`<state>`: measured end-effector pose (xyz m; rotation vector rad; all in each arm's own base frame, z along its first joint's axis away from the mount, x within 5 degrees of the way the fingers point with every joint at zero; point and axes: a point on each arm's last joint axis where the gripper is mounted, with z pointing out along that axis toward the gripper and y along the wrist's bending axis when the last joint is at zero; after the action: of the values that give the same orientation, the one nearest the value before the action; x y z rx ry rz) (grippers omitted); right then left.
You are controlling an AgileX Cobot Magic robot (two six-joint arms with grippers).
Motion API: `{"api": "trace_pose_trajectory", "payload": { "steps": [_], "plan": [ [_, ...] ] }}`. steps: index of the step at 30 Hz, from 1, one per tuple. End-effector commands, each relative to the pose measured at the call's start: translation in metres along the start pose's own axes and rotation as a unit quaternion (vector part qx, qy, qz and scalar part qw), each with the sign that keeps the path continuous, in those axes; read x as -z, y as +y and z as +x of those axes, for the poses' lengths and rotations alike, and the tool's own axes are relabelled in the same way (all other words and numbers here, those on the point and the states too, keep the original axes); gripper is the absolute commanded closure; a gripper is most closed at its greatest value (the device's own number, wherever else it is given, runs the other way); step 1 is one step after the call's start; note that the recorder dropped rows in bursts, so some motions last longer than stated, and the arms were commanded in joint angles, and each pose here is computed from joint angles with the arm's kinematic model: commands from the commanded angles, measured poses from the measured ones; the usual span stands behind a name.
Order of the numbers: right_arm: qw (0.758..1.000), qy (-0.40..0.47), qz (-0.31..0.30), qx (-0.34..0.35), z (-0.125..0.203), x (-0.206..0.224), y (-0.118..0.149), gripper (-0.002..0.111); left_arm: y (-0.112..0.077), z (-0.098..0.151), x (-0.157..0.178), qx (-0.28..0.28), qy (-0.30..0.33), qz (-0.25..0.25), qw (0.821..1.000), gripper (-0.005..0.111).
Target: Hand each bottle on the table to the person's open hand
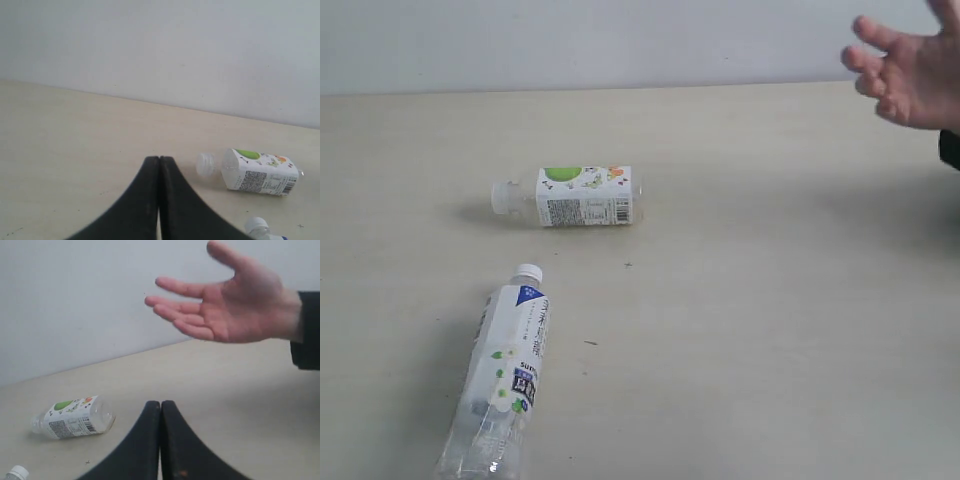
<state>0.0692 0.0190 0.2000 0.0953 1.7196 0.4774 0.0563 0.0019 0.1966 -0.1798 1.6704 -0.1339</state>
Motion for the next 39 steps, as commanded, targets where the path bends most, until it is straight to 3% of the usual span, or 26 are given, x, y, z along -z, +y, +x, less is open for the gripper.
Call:
{"api": "trace_pose_trajectory", "payload": {
  "steps": [1,7,10,14,16,19,22,26,30,32,35,39],
  "plan": [
    [1.000,-0.002,0.001,0.002,0.001,0.000,-0.001,0.108,-0.002,-0.006,0.001,0.008,-0.037,0.016,0.999,0.107],
    [1.000,-0.002,0.001,0.001,0.001,0.000,-0.001,0.108,-0.008,-0.024,0.004,0.032,-0.136,0.053,0.989,0.107],
    [1.000,-0.002,0.001,0.001,0.001,0.000,-0.001,0.108,-0.013,-0.040,0.011,0.064,-0.227,0.094,0.967,0.107],
    [1.000,-0.002,0.001,0.001,0.001,0.000,-0.001,0.108,-0.017,-0.053,0.020,0.085,-0.303,0.131,0.940,0.107],
    [1.000,-0.002,0.001,0.001,0.001,0.000,-0.001,0.108,-0.018,-0.056,0.023,0.114,-0.319,0.150,0.929,0.107],
    [1.000,-0.002,0.001,0.001,0.001,0.000,-0.001,0.108,-0.021,-0.067,0.018,0.130,-0.302,0.150,0.933,0.107],
    [1.000,-0.002,0.001,0.001,0.001,0.000,-0.001,0.108,-0.024,-0.083,0.006,0.123,-0.251,0.126,0.952,0.107],
    [1.000,-0.002,0.001,0.001,0.001,0.000,-0.001,0.108,-0.029,-0.113,-0.017,0.060,-0.136,0.067,0.987,0.107],
    [1.000,-0.002,0.001,0.001,0.001,0.000,-0.001,0.108,-0.026,-0.140,-0.037,0.008,-0.015,-0.016,1.000,0.107],
    [1.000,-0.002,0.001,0.001,0.001,0.000,-0.001,0.108,-0.024,-0.149,-0.048,-0.030,0.044,-0.047,0.997,0.107],
    [1.000,-0.002,0.001,0.001,0.001,0.000,-0.001,0.108,-0.027,-0.156,-0.064,-0.088,0.147,-0.054,0.984,0.107],
    [1.000,-0.002,0.001,0.001,0.001,0.000,-0.001,0.108,-0.038,-0.154,-0.085,-0.140,0.323,0.005,0.936,0.107]
  ]
}}
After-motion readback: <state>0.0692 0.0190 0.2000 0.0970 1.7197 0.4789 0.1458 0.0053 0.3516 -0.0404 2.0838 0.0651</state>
